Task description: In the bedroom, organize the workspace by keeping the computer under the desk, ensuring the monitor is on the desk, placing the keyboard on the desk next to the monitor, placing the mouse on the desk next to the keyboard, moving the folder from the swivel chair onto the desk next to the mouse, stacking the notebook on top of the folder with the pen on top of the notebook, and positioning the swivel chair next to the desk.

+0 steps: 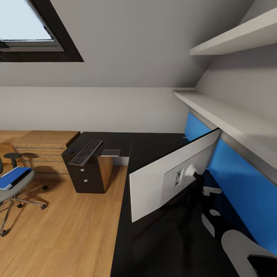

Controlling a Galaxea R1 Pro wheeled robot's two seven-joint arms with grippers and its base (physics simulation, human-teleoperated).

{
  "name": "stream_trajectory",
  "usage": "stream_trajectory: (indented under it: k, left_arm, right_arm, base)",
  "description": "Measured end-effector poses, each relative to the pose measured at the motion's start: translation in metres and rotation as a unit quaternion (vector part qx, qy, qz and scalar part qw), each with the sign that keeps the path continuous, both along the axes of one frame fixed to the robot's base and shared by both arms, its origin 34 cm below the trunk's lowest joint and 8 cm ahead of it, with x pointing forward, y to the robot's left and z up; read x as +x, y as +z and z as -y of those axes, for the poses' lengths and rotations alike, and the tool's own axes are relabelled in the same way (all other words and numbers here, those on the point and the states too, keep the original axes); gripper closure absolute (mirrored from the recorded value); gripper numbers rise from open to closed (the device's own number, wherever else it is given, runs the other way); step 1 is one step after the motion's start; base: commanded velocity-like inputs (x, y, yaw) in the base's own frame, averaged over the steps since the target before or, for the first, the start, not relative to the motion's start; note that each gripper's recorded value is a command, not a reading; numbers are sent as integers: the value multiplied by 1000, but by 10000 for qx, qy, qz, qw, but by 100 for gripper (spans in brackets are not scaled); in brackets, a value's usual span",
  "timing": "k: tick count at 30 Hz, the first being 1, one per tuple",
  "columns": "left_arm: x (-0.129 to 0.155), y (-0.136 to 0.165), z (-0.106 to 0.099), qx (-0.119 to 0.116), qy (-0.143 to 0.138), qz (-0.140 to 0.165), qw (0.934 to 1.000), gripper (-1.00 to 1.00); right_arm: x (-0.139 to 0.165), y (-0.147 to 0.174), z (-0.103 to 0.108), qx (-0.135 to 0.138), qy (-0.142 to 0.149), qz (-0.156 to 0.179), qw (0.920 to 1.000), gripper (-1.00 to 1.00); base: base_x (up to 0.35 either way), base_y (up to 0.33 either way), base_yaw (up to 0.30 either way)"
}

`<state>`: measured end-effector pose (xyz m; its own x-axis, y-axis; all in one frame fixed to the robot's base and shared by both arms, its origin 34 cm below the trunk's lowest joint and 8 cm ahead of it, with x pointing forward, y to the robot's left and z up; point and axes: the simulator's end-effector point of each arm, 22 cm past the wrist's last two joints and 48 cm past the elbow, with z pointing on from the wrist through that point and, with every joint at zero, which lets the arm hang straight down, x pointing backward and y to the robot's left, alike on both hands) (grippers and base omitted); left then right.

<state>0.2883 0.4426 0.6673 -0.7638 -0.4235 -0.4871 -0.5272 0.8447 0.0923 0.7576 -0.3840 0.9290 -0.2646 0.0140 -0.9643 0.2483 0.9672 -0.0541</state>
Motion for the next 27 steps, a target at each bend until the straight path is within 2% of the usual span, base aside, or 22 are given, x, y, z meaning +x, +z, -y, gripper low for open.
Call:
stream_trajectory:
  k: [7, 13, 27]
  left_arm:
    - [0, 0, 0, 0, 0, 1, 10000, -100]
    - [0, 0, 0, 1, 5, 4, 10000, -100]
    - [0, 0, 0, 0, 0, 1, 10000, -100]
  right_arm:
    - [0, 0, -2, -17, 39, -2, 10000, 100]
    - [0, 0, -1, -16, 33, 0, 10000, 100]
    - [0, 0, -2, -18, 40, -2, 10000, 100]
  base:
    - [77, 0, 0]
    - [201, 0, 0]
    - [39, 0, 0]
